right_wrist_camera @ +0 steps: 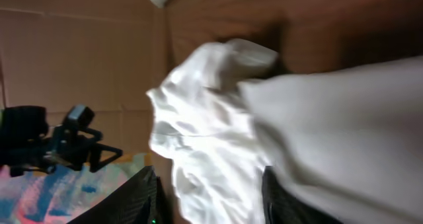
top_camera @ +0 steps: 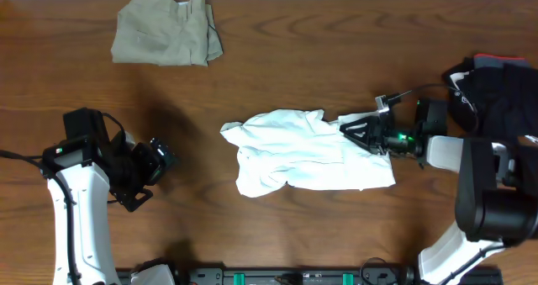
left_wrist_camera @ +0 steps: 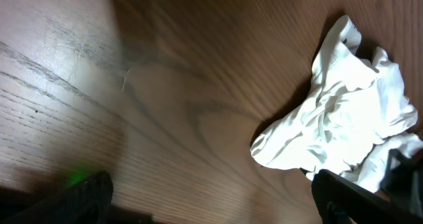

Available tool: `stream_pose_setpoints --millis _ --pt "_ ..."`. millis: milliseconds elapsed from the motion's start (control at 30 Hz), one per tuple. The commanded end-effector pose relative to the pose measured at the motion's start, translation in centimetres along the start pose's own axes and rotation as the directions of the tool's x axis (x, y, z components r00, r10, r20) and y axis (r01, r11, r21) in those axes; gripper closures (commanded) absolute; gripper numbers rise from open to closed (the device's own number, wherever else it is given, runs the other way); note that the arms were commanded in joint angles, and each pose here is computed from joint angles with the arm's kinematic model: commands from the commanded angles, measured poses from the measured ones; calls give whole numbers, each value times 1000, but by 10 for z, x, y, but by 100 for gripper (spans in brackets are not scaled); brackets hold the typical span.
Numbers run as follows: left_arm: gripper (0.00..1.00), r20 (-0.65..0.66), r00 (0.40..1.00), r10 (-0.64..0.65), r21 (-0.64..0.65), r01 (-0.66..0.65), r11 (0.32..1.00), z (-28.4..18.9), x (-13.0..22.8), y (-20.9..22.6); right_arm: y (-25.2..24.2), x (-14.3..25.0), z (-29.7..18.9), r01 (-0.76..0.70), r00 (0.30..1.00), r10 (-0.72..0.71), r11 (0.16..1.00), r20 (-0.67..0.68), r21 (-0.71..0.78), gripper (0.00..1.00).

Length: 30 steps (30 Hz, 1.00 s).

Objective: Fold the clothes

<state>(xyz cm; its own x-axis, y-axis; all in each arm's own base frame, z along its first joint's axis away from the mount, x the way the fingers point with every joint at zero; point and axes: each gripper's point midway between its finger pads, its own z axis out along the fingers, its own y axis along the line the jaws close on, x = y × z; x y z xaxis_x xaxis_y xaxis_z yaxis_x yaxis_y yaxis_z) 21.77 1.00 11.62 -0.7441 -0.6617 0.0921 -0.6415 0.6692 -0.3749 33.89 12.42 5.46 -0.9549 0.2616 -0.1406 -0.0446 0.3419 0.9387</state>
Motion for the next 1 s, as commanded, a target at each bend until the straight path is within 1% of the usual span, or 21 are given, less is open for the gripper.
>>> stream_pose_setpoints --millis 0,67,133,200,267,300,433,600,733,867,967 --pt "2 -13 1000 12 5 -12 1000 2 3 0 48 -8 -9 75 997 -75 995 11 -70 50" --pt "2 -13 1000 12 5 -12 1000 2 3 0 70 -7 -15 121 993 -120 988 17 -99 50" --pt "2 -13 1000 12 5 -12 1000 2 3 0 93 1 -21 155 988 -157 976 1 -153 48" --pt "2 -13 1000 12 5 -12 1000 2 3 0 107 9 -25 184 981 -192 961 -20 -204 47" --pt "2 -13 1000 13 5 -12 1000 2 3 0 108 16 -27 188 979 -201 957 -36 -223 43" --pt "2 -13 1000 13 5 -12 1000 2 3 0 105 19 -26 180 980 -193 960 -42 -214 42" --pt "2 -13 1000 12 5 -12 1000 2 3 0 64 39 -19 112 990 -119 990 -80 -87 37" --pt "2 -13 1000 12 5 -12 1000 2 3 0 28 67 -13 31 988 -35 999 -151 -31 37" --pt "2 -13 1000 12 5 -12 1000 2 3 0 -18 87 -8 -31 981 50 994 -188 101 33" --pt "2 -13 1000 12 5 -12 1000 2 3 0 -41 100 -3 -85 969 109 990 -222 113 33" --pt "2 -14 1000 12 5 -12 1000 2 4 0 -45 105 2 -133 961 147 988 -234 75 35"
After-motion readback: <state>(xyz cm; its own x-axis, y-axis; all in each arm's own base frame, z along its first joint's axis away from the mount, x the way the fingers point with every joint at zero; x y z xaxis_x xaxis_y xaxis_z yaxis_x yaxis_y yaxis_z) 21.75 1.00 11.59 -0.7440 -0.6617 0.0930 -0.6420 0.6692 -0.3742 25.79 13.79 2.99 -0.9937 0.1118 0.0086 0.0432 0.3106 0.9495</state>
